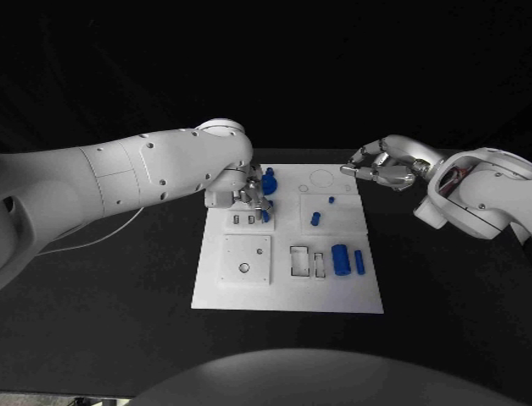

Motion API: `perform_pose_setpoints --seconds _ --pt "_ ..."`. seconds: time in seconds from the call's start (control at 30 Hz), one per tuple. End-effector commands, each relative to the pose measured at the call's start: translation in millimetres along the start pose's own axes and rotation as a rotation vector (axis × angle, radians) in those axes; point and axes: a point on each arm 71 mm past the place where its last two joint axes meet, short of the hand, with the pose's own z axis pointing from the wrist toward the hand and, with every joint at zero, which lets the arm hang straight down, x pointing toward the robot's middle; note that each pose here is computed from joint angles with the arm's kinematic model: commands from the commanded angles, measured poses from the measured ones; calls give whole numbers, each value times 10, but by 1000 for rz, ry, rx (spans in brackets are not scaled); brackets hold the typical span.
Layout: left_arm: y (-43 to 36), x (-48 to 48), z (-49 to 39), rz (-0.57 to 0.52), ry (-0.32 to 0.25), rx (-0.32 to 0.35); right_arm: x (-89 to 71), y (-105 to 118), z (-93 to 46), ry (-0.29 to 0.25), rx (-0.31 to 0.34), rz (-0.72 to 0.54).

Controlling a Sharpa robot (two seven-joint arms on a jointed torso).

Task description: Assemble the parts on the task board

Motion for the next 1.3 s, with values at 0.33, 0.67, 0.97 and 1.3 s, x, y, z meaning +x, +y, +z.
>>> perform_pose_setpoints --seconds 0.33,0.67,0.97,1.3 --pt "-12 3 -3 -3 -2 16 15 -20 -1 19 7 -8" --pt "10 0 -7 3 -9 13 31 -32 3 24 14 -7" --pt "64 14 -51 20 -31 15 26 -45 -3 22 19 -8" --pt "204 -32 -205 40 -66 14 26 -66 -3 26 28 -8"
